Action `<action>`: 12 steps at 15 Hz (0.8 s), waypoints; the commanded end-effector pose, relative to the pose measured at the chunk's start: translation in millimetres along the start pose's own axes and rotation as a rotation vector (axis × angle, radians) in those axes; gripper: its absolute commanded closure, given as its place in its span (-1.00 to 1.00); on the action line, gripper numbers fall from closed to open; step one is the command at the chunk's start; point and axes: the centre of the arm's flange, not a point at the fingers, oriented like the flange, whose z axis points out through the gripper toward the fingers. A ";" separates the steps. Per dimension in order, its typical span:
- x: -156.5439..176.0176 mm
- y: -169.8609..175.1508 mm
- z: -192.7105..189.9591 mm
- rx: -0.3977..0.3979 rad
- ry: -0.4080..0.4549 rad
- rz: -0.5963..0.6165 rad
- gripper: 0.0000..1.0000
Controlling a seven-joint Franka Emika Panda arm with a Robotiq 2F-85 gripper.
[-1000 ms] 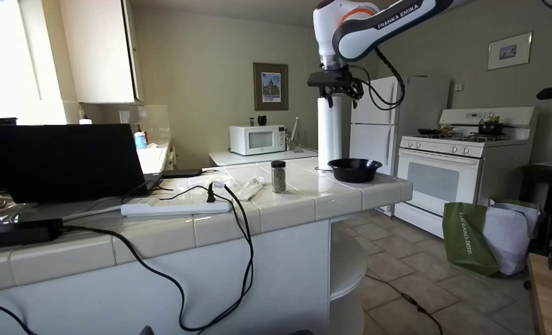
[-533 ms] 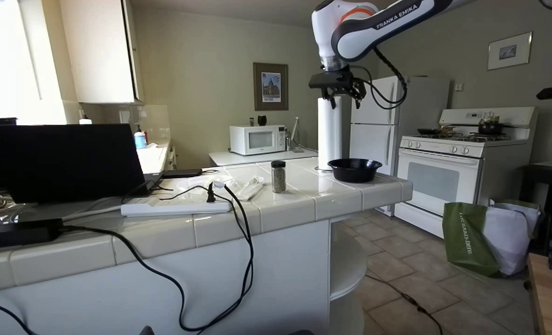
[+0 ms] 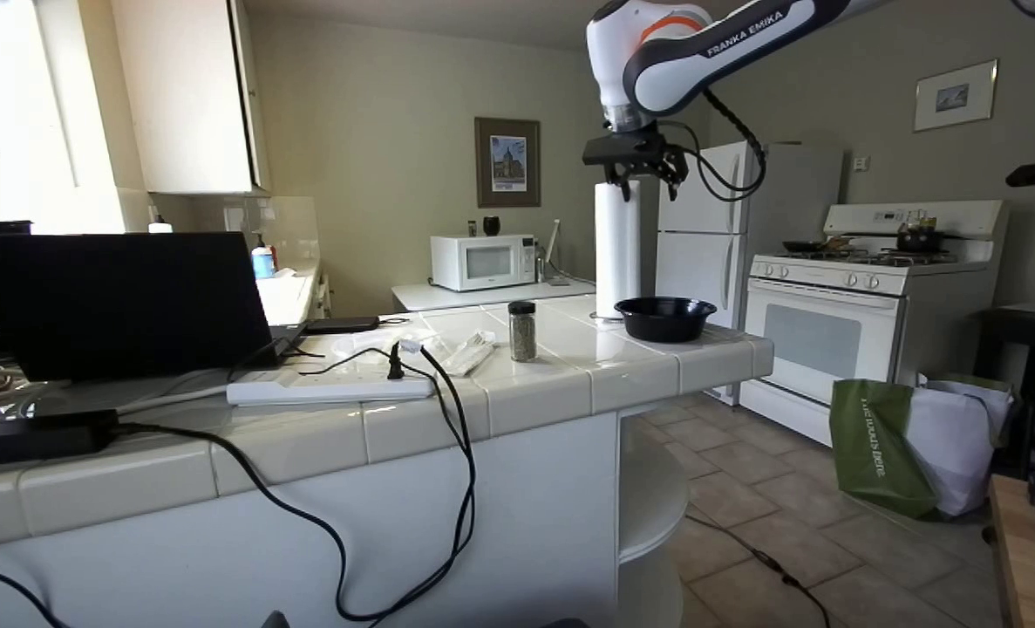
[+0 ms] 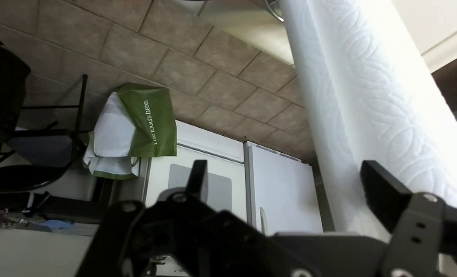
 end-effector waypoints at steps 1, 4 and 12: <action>6.8 -0.7 -2.5 0.059 0.021 -0.057 -1.00; 10.1 -1.5 -6.3 0.106 0.028 -0.100 -0.34; 19.9 1.7 -10.0 0.151 0.035 -0.121 0.89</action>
